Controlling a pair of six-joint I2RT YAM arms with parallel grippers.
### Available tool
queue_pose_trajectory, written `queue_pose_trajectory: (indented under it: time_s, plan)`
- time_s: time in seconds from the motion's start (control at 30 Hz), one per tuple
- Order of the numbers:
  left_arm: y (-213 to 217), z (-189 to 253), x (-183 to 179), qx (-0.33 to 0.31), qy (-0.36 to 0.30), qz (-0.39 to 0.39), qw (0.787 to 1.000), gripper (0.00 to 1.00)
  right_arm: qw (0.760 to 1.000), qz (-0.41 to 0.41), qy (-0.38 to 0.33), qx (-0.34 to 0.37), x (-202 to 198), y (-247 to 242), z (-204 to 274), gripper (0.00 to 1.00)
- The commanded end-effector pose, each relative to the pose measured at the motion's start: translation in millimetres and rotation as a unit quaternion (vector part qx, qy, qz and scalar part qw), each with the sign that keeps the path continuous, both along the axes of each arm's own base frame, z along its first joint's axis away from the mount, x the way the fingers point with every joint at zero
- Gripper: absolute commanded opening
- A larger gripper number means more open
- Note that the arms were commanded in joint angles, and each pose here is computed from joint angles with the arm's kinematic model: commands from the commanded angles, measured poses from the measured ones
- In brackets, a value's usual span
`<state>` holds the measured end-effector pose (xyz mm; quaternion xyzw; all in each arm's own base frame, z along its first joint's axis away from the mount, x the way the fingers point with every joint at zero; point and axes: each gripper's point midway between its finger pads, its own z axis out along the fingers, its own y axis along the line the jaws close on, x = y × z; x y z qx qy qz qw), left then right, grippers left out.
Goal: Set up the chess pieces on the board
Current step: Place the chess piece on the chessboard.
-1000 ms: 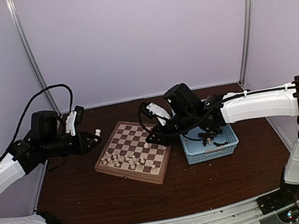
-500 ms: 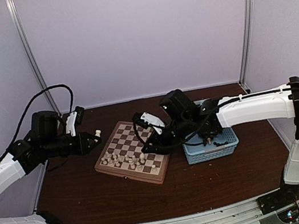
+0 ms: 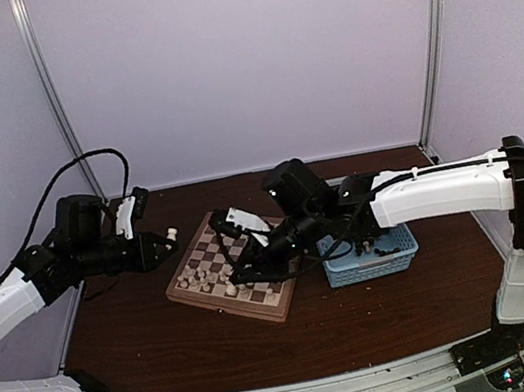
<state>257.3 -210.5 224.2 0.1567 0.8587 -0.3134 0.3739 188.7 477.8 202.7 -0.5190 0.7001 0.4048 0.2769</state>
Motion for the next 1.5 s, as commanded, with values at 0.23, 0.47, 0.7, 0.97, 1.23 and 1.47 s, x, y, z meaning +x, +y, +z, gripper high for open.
queue_pose_trajectory:
  time_s: [0.23, 0.47, 0.7, 0.97, 1.23, 1.47]
  plan:
    - [31.9, 1.8, 6.4, -0.005, -0.024, 0.070, 0.997, 0.00, 0.983, -0.094, -0.119, -0.101, 49.4, 36.8, -22.7, 0.00]
    - [40.7, -4.1, 3.4, -0.009, -0.007, 0.079, 0.997, 0.00, 0.971, -0.117, -0.156, -0.139, 74.9, 48.4, -43.7, 0.00]
    - [41.6, -5.4, 2.5, -0.003, -0.005, 0.078, 0.997, 0.00, 0.964, -0.119, -0.171, -0.165, 85.1, 52.9, -56.4, 0.00]
    - [38.0, -4.8, 4.8, -0.003, -0.005, 0.070, 0.998, 0.00, 0.963, -0.113, -0.171, -0.177, 89.5, 61.5, -65.8, 0.00]
    - [38.6, -6.4, 4.4, 0.002, -0.004, 0.069, 0.998, 0.00, 0.960, -0.111, -0.166, -0.194, 91.8, 64.4, -81.5, 0.00]
    - [37.9, -9.4, 4.2, 0.002, -0.001, 0.067, 0.998, 0.00, 0.960, -0.109, -0.159, -0.205, 92.8, 68.2, -93.5, 0.00]
